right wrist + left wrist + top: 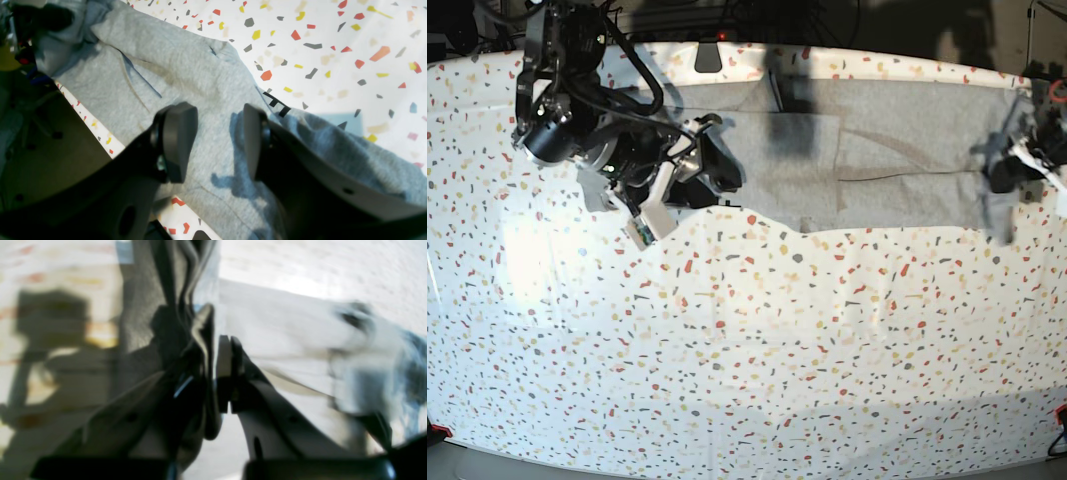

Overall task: Fold the T-shirt properly
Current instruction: 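Fold the grasped end inward over the shirt with the left gripper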

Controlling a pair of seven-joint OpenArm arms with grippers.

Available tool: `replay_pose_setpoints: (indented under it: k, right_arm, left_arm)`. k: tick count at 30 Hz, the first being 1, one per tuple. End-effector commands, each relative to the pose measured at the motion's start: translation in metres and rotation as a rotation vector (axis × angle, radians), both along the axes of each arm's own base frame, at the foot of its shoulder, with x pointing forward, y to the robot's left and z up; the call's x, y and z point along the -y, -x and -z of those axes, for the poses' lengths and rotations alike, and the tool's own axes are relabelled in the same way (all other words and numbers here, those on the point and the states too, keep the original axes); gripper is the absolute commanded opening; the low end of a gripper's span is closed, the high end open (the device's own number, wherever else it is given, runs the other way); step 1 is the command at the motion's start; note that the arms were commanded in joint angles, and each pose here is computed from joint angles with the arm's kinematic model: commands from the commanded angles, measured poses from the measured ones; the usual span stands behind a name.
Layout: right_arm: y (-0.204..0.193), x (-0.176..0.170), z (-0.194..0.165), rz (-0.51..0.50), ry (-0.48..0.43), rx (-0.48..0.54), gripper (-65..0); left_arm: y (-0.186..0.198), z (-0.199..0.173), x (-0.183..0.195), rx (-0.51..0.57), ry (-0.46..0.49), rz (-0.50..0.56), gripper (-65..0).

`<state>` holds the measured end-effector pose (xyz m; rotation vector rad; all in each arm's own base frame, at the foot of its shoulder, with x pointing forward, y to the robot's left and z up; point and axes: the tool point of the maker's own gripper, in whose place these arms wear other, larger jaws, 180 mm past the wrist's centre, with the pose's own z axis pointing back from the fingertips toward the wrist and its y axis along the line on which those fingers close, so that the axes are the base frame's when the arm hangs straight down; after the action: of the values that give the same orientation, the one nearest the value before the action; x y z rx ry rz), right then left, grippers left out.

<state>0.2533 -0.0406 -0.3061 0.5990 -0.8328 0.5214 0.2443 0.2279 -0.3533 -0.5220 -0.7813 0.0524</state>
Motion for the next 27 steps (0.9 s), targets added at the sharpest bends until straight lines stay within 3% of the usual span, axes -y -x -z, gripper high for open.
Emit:
replay_pose_setpoints:
  k: [1,8,15,27]
  right_arm:
    - [-0.005,-0.003,-0.014,-0.004,-0.029,0.049,-38.0]
    - [-0.005,-0.003,-0.014,-0.004,-0.029,0.048,-38.0]
    - [-0.005,-0.003,-0.013,-0.006,-0.027,0.045,-38.0]
    - [-0.005,-0.002,-0.013,-0.007,-0.022,0.043,-38.0]
  left_arm:
    - [-0.005,-0.017,0.01,0.066,0.032,0.004,-65.0]
    - [0.001,-0.028,0.094,0.134,0.218,0.065,-65.0]
    - [0.014,-0.009,0.16,0.123,0.222,0.162,-65.0]
    - [0.005,-0.014,0.19,0.143,0.285,0.118,-65.0]
